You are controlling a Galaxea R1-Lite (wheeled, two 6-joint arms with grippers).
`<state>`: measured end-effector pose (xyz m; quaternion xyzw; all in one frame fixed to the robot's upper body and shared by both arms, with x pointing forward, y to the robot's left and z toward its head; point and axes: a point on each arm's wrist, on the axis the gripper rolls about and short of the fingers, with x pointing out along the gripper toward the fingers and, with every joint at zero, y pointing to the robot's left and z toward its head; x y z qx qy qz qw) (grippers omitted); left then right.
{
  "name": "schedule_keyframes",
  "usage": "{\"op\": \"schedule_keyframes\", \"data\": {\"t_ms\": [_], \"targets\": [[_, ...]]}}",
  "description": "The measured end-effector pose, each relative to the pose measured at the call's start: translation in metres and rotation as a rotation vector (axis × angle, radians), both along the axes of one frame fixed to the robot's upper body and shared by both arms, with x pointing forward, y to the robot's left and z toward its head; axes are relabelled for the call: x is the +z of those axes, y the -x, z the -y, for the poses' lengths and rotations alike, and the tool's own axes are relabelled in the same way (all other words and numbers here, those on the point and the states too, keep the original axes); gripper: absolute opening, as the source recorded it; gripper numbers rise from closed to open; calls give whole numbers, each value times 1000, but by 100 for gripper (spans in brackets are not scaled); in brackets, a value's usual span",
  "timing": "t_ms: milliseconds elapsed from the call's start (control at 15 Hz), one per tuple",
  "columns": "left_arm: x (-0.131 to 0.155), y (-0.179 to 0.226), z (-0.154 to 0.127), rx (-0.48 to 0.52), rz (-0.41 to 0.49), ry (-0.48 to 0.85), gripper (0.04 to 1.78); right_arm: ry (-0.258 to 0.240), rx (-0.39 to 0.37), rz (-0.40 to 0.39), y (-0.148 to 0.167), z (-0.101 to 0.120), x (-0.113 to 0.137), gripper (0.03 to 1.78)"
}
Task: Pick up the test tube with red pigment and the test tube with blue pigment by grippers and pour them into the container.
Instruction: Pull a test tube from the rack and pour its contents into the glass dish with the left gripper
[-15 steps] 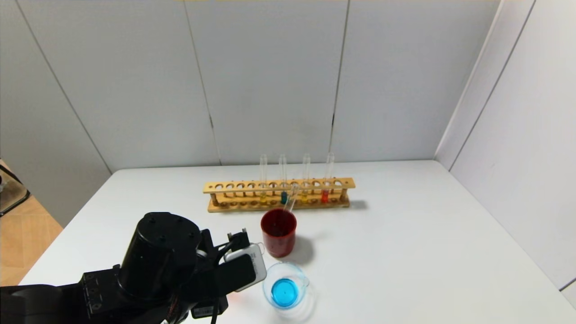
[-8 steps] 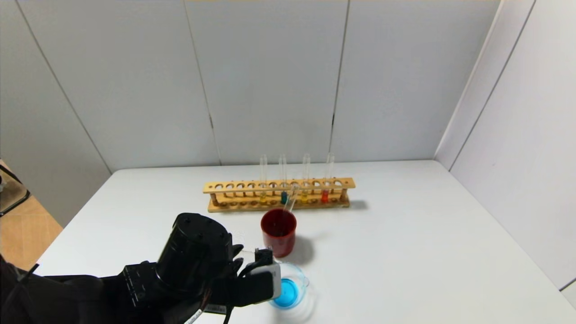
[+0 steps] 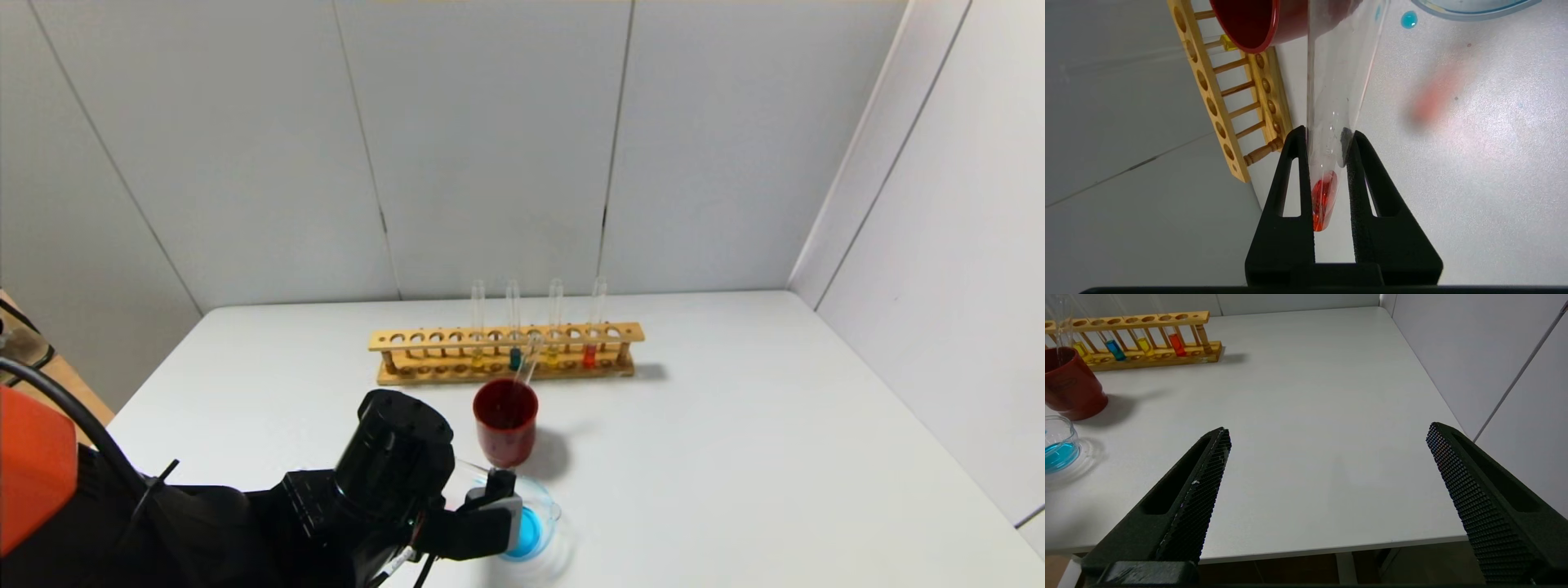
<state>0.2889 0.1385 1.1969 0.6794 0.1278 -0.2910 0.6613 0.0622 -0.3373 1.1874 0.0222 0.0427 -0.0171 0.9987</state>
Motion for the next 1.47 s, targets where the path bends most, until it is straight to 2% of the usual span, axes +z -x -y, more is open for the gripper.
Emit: {"op": "schedule_keyframes", "data": {"t_ms": [400,533,1133,1467], "targets": [[-12,-6,5,40,-2,-56,30,0,0,0,0,0,0,175],[-14,-7,6,24,0,-84,30,0,0,0,0,0,0,175],[-6,-9,11,-26,77,-212,30,0,1,0,0,0,0,175],[-2,-7,14,3,124,-269,30,0,0,0,0,0,0,175]]}}
